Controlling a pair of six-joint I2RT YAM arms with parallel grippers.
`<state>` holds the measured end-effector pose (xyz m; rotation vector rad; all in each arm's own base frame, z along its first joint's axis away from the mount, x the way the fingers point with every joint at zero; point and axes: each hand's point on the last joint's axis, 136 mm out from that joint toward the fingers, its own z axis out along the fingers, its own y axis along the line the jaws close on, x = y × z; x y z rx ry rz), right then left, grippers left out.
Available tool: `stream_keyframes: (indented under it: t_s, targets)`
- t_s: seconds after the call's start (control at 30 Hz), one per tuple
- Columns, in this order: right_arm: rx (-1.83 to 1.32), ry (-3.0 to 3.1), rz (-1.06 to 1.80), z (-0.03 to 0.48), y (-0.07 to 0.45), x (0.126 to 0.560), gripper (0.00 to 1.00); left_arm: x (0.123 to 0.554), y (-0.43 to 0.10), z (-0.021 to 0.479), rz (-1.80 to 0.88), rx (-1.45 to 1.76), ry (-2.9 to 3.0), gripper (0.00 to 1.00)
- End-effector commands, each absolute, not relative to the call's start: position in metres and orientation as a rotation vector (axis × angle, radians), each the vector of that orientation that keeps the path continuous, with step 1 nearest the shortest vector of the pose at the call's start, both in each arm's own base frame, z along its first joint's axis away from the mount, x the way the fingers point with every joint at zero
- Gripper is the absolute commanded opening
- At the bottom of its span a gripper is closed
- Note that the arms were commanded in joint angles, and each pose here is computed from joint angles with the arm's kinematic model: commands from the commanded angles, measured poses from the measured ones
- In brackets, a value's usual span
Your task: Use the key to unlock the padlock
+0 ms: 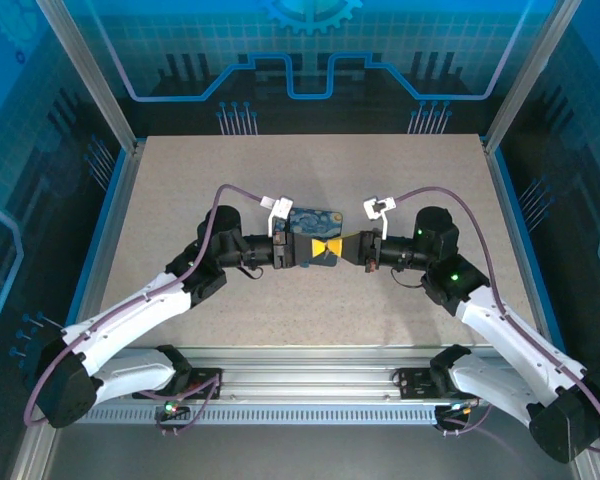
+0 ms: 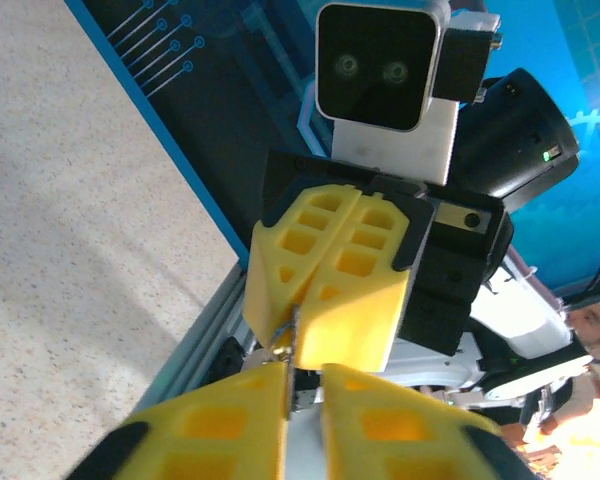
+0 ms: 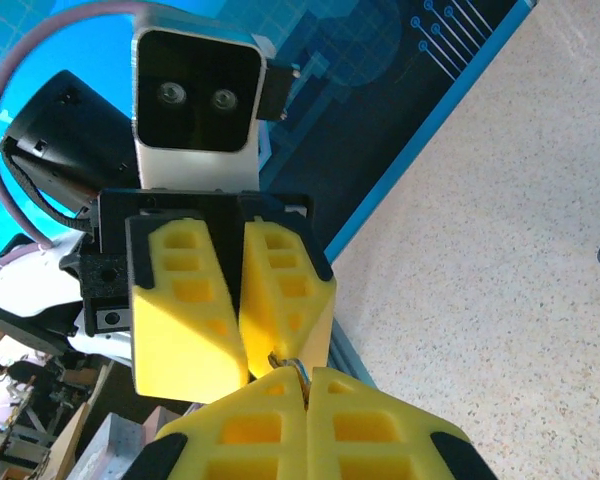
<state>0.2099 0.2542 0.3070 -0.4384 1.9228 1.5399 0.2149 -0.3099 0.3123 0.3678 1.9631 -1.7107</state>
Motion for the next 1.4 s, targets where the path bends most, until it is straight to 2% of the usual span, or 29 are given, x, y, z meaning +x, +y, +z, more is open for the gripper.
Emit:
stream_keyframes:
  t_s: [0.0,0.07,0.23,0.3,0.4,0.63,0.73,0.83,1.13,1.37]
  targets:
    - [-0.435,1.924,1.538,0.304,0.256,0.208,0.00,0.211,-0.312,0.319,-1.723,0.404,1.925,0.10]
    - [-0.435,1.929,1.540,0.303,0.256,0.207,0.00,0.211,-0.312,0.319,-1.717,0.407,1.927,0.00]
    - [-0.447,1.957,1.531,0.295,0.254,0.203,0.01,0.210,-0.309,0.320,-1.689,0.414,1.931,0.00]
    - [-0.444,1.977,1.509,0.290,0.252,0.203,0.17,0.208,-0.308,0.317,-1.669,0.425,1.956,0.00]
    - [-0.430,1.991,1.476,0.288,0.243,0.203,0.30,0.207,-0.306,0.308,-1.613,0.440,2.037,0.00]
    - [-0.443,1.975,1.516,0.294,0.228,0.196,0.41,0.192,-0.309,0.291,-1.608,0.549,2.193,0.00]
    - [-0.472,1.969,1.555,0.296,0.230,0.191,0.41,0.188,-0.312,0.293,-1.648,0.589,2.197,0.00]
    - [-0.513,1.957,1.584,0.298,0.235,0.185,0.46,0.187,-0.315,0.297,-1.664,0.614,2.196,0.00]
    - [-0.606,1.965,1.623,0.297,0.249,0.175,0.41,0.182,-0.318,0.307,-1.707,0.654,2.152,0.00]
    - [-0.642,1.955,1.630,0.301,0.252,0.171,0.30,0.180,-0.318,0.309,-1.712,0.668,2.152,0.00]
